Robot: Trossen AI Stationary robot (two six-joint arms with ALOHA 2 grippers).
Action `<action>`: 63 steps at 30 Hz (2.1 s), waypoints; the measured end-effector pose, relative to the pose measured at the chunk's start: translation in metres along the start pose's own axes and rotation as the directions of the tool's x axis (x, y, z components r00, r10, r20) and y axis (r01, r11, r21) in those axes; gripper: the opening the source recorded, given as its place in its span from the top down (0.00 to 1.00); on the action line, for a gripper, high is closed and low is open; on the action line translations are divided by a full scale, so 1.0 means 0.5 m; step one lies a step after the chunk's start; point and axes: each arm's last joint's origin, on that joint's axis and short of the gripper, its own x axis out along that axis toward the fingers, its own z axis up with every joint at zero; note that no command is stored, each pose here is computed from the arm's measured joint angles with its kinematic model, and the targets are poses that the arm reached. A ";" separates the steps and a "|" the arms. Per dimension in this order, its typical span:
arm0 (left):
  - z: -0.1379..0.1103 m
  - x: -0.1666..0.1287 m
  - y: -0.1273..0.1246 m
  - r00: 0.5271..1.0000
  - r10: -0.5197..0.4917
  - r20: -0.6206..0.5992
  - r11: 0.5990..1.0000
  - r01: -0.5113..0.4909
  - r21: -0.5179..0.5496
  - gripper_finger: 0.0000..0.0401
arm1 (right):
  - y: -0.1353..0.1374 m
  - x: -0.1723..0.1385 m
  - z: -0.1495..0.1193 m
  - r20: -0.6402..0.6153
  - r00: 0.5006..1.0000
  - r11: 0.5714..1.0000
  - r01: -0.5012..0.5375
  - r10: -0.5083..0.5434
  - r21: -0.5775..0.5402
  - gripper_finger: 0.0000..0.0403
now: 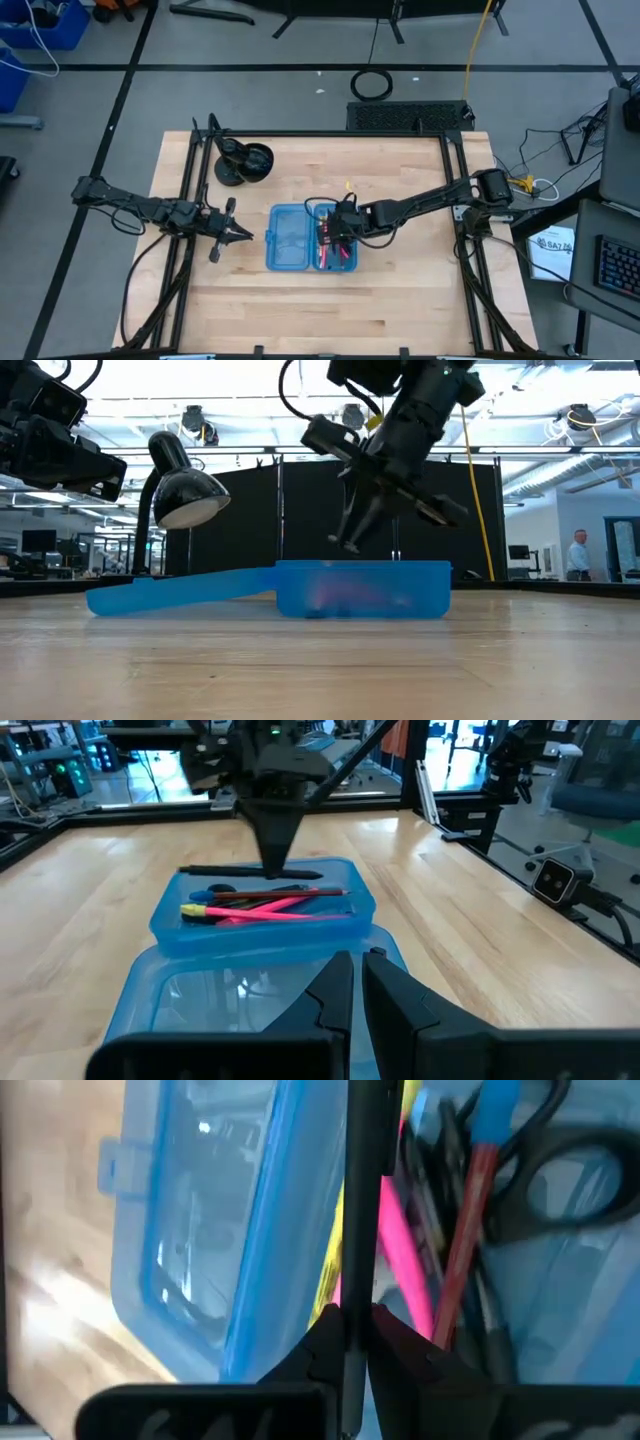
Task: Pick & place school supplies into a supply box
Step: Put the black pen into the blue supply box, then return to Home Position
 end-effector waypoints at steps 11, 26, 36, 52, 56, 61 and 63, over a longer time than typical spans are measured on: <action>0.003 0.000 0.000 1.000 0.000 0.015 1.000 0.000 0.005 0.92 | -0.035 0.017 0.008 0.007 0.999 0.999 0.050 -0.050 -0.001 0.96; 0.003 0.000 0.000 1.000 0.000 0.018 1.000 0.001 -0.005 0.92 | -0.063 0.031 0.003 0.000 0.997 0.997 0.075 -0.075 0.000 0.90; 0.004 0.000 0.000 1.000 0.000 0.021 1.000 0.000 -0.001 0.92 | -0.039 0.014 0.015 0.024 0.999 0.988 -0.044 0.048 -0.145 0.83; 0.003 0.000 0.001 1.000 0.022 0.012 0.998 -0.023 0.052 0.92 | -0.010 -0.102 0.013 0.032 0.979 0.778 -0.139 0.201 -0.613 0.83; 0.004 0.000 0.004 0.998 0.064 0.015 0.982 -0.066 0.177 0.92 | 0.002 -0.174 0.008 0.032 0.950 0.507 -0.138 0.312 -0.851 0.89; 0.025 -0.004 0.010 0.979 0.188 0.080 0.958 -0.201 0.206 0.92 | -0.002 -0.264 0.010 0.012 0.909 0.228 -0.092 0.417 -0.969 0.99; 0.047 -0.010 0.012 0.967 0.229 0.113 0.943 -0.249 0.222 0.93 | -0.005 -0.306 0.010 0.022 0.882 0.166 -0.064 0.471 -0.984 0.99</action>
